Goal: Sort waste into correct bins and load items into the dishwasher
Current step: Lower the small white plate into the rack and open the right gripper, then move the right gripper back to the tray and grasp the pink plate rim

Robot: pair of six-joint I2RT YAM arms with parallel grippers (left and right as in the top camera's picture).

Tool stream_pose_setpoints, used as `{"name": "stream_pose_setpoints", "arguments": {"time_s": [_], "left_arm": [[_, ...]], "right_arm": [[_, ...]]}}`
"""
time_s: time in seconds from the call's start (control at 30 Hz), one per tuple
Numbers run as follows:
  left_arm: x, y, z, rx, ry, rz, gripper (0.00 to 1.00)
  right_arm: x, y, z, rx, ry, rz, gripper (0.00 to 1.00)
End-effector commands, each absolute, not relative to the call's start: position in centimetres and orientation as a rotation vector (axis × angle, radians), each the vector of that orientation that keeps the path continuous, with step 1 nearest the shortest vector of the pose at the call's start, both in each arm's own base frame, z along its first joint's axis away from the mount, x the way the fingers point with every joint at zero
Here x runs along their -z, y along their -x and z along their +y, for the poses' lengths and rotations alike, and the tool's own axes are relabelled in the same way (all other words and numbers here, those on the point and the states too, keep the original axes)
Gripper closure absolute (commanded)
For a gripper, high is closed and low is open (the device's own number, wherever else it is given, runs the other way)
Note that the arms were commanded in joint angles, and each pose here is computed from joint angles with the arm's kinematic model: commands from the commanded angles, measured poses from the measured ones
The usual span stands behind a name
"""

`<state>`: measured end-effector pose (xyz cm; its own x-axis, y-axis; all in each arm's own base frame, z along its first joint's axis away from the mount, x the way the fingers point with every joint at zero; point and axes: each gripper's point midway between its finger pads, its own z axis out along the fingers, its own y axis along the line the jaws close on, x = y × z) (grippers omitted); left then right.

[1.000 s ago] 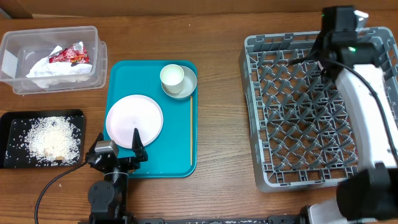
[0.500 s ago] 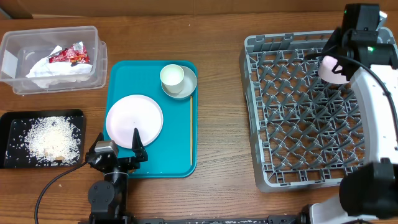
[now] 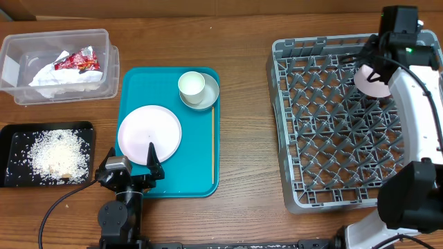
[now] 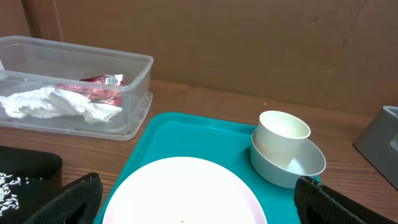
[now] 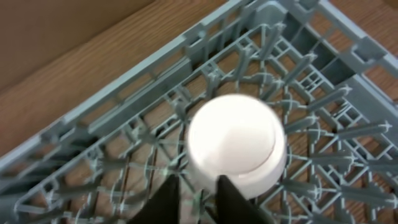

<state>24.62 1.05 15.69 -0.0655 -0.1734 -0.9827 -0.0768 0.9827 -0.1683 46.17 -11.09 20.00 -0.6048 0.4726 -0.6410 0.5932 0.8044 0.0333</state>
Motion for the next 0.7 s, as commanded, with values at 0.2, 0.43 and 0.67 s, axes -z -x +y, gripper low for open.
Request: {"name": "stream_pose_setpoints", "arguments": {"time_s": [0.2, 0.43, 0.67], "left_arm": [[-15.8, -24.6, 1.2, 0.056, 0.181, 1.631, 0.0], [-15.8, -24.6, 1.2, 0.057, 0.18, 1.631, 0.0], [-15.8, -24.6, 1.2, 0.057, 0.18, 1.631, 0.0]], "right_arm": [[-13.7, -46.2, -14.9, 0.278, -0.923, 2.427, 0.96], [-12.9, -46.0, -14.4, 0.243, -0.921, 2.466, 0.96], [-13.7, -45.3, -11.1, 0.06, -0.875, 2.533, 0.96]]}}
